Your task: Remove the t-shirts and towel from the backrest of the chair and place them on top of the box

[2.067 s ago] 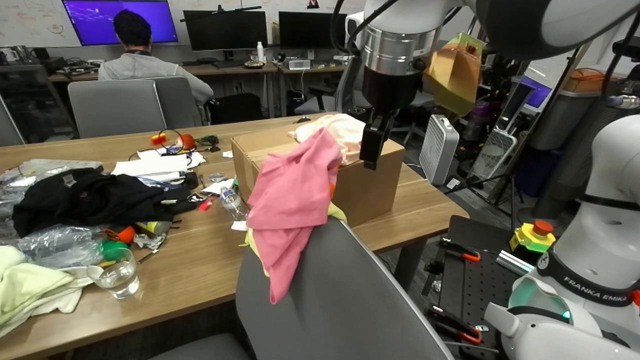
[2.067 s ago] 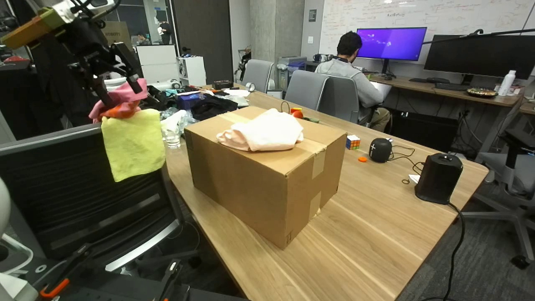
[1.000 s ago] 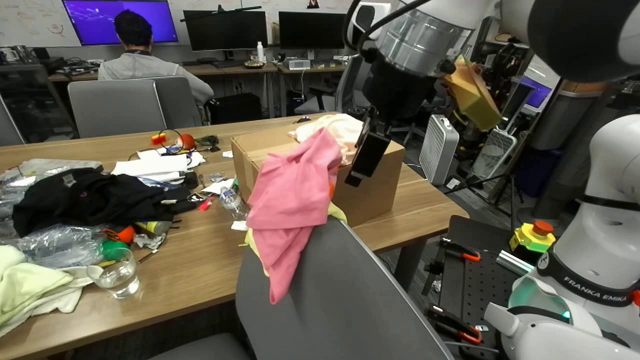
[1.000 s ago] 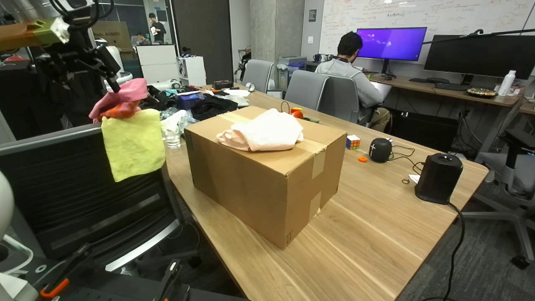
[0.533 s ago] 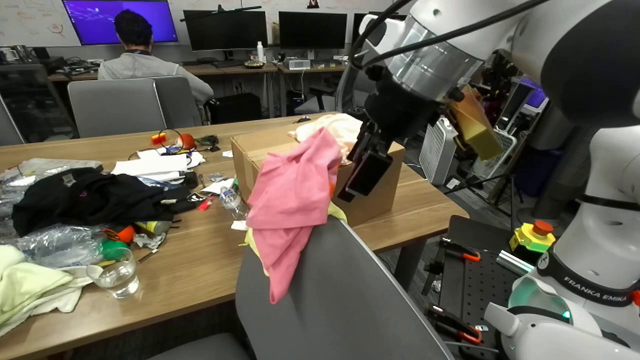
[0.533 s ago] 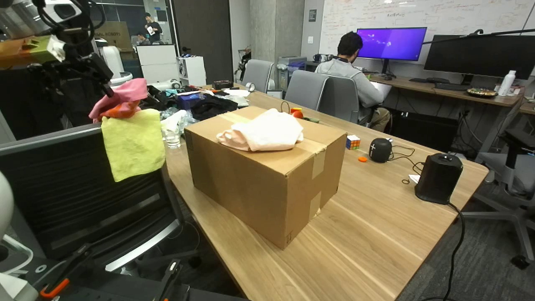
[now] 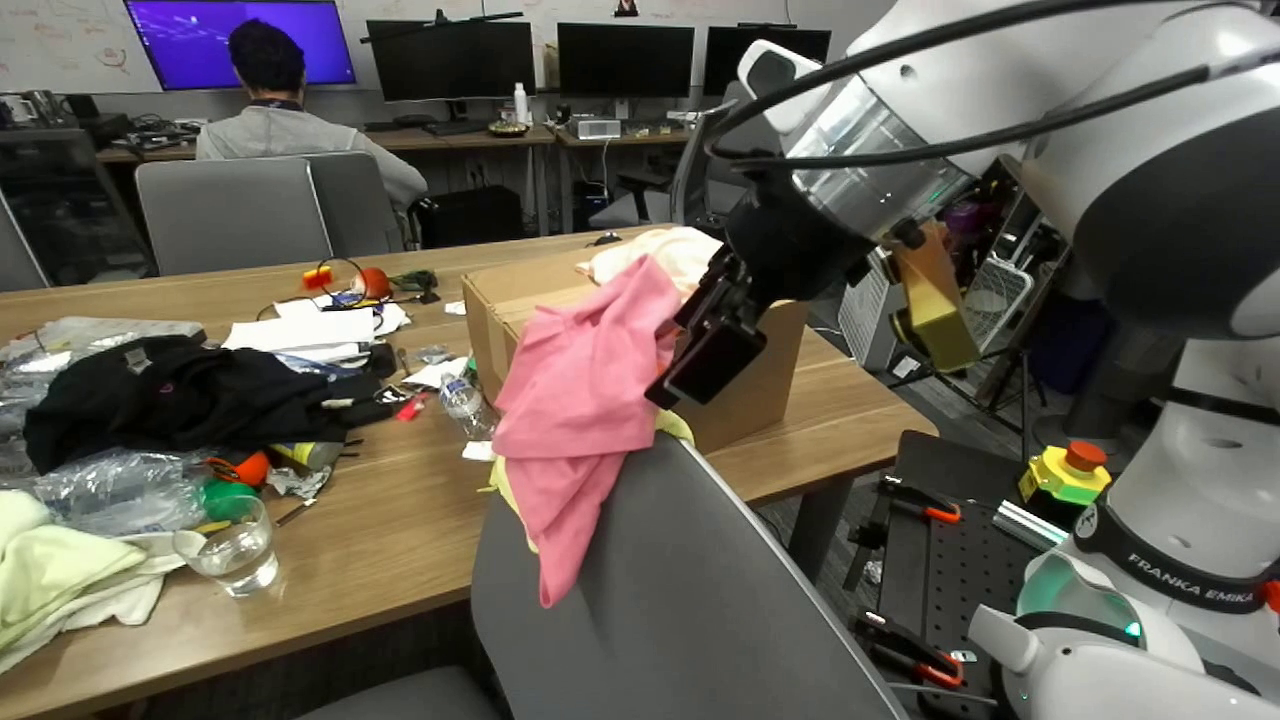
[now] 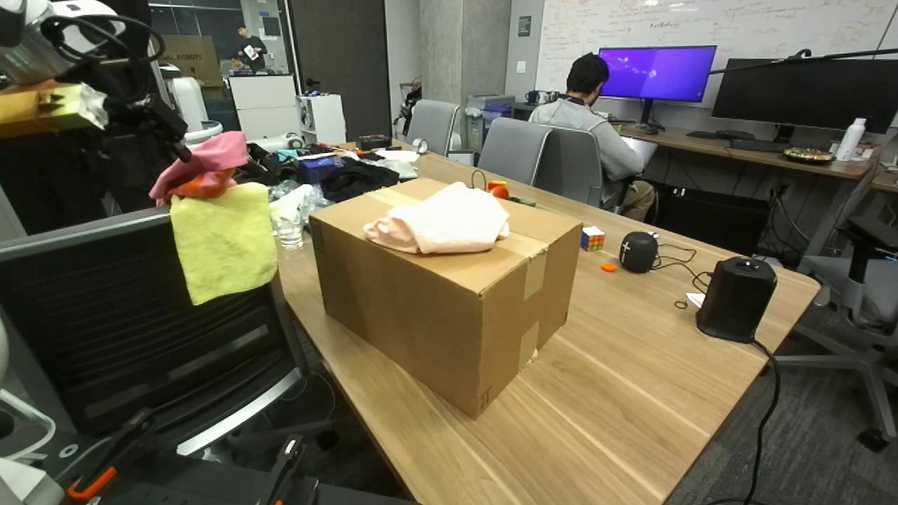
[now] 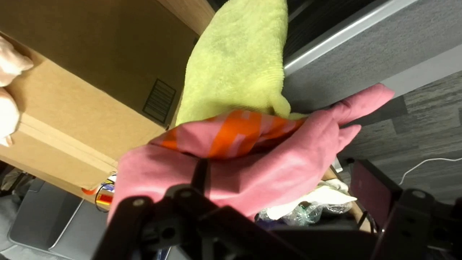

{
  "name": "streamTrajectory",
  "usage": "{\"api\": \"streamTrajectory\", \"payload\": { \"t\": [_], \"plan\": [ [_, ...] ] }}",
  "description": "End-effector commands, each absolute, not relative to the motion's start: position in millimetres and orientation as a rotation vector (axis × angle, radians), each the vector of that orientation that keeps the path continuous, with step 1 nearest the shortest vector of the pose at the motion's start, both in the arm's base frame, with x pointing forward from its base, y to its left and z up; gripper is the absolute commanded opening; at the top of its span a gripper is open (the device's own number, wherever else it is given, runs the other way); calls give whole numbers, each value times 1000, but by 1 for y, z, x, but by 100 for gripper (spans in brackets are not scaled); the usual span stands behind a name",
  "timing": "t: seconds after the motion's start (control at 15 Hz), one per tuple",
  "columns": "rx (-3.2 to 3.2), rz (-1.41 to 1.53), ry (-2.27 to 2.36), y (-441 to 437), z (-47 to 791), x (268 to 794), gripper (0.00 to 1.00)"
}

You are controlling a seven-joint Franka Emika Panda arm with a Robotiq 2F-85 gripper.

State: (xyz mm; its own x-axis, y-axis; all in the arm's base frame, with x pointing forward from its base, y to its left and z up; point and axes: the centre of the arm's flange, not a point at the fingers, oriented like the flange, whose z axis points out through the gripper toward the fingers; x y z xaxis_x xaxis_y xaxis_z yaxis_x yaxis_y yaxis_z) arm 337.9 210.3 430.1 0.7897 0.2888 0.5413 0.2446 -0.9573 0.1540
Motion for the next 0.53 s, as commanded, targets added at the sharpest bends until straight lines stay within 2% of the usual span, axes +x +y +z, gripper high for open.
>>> {"api": "streamTrajectory", "payload": {
  "t": [0.0,0.47],
  "plan": [
    [2825,1049,379,211,420,332,100],
    [2753,1100,355,217,405,334,100]
  ]
}}
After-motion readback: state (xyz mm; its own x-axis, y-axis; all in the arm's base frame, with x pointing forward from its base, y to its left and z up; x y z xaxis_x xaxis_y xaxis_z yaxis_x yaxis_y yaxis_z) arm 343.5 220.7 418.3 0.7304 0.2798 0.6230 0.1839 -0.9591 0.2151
